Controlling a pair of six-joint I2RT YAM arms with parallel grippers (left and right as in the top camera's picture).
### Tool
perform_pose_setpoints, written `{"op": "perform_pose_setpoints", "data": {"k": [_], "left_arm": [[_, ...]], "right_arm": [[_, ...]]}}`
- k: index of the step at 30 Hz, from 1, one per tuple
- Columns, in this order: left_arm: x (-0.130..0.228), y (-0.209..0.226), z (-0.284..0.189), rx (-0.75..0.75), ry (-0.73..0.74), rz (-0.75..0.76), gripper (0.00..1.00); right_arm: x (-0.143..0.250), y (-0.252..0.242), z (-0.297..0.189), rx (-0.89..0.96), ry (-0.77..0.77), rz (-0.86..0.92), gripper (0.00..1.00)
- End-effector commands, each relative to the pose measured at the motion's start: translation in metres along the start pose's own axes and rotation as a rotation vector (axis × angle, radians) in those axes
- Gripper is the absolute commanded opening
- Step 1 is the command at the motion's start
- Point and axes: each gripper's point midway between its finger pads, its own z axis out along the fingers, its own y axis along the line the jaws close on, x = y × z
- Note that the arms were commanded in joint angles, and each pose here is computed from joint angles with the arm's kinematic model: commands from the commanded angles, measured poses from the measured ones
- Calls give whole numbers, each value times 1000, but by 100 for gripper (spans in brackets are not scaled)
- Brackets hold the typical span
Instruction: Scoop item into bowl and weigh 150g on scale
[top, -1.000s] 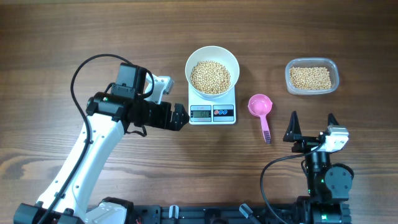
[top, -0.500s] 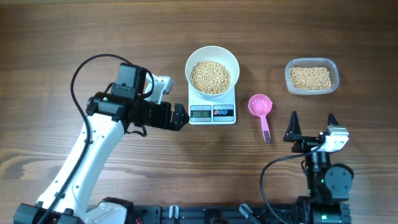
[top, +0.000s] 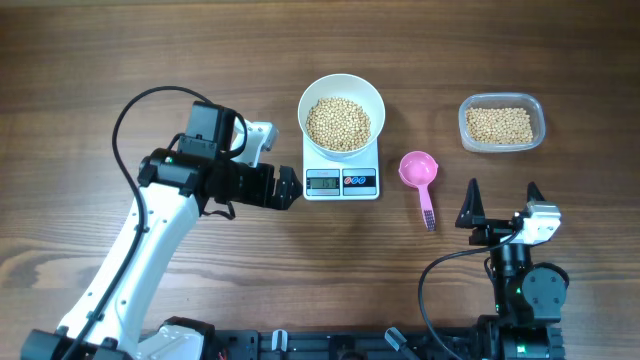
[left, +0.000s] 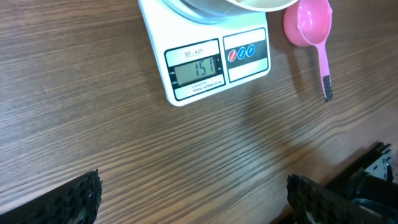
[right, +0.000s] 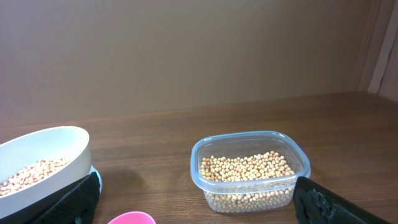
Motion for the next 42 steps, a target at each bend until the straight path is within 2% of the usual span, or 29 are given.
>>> {"op": "perform_pose_setpoints", "data": {"k": [1, 5, 9, 12, 19, 33, 42], "left_arm": [[-12, -5, -17, -19, -81, 57, 100], [-34, -8, -32, -43, -204, 116, 100], [-56, -3, -53, -128, -347, 155, 100], [-61, 1, -63, -168, -420, 170, 100], [-37, 0, -69, -131, -540, 105, 100], [14, 0, -93, -110, -926, 224, 100], [27, 22, -106, -170, -1103, 214, 100]], "right_arm": [[-3, -2, -1, 14, -15, -20, 100], [-3, -2, -1, 14, -15, -20, 100], [-3, -2, -1, 14, -15, -20, 100], [-3, -2, -1, 14, -15, -20, 100], [-3, -2, -1, 14, -15, -20, 100], [-3, -2, -1, 14, -15, -20, 100], [-3, -2, -1, 14, -15, -20, 100]]}}
